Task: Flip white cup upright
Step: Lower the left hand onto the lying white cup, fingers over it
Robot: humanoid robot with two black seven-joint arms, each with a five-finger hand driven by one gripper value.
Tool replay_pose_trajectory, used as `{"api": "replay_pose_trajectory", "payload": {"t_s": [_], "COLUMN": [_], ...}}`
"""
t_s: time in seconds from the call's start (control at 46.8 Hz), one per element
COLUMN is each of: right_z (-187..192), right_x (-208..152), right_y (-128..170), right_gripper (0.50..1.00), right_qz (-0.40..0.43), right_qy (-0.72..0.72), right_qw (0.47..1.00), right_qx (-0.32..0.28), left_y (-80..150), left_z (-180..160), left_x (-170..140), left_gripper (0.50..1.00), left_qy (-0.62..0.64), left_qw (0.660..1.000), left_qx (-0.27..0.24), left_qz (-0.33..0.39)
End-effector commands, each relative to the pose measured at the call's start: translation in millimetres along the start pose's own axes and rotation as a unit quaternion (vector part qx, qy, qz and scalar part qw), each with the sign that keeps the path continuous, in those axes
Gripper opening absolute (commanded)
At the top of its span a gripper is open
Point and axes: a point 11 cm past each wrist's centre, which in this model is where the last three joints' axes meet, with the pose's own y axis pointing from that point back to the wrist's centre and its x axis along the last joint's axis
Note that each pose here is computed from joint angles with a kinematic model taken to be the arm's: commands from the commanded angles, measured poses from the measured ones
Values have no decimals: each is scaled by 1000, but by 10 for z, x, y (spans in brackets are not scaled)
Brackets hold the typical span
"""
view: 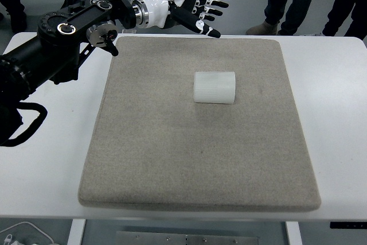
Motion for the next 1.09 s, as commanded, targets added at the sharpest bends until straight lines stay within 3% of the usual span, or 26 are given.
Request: {"api": "replay_pose_trajectory", "payload": {"t_s": [0.0,0.214,0.577,1.069], "right_z": [0,0,0,2], "right_x": [0,0,0,-1], "right_y": [0,0,0,0], "right_gripper": [930,930,930,930], "right_qz": [0,0,0,-1], "right_qy": [-1,-1,-1,1], "right_qw": [1000,1000,1000,1000], "right_qx": [0,0,0,0], "left_y": [-5,1,-44,-151], "left_z": [-38,-118,82,42], "left_x": [-13,-12,-52,-405], "left_gripper": [988,975,977,975], "left_qy": [-33,-122,-212,-296], "left_qw": [999,990,971,936], "left_qx": [21,69,105,170], "left_qz": [-5,-13,-25,-84]}}
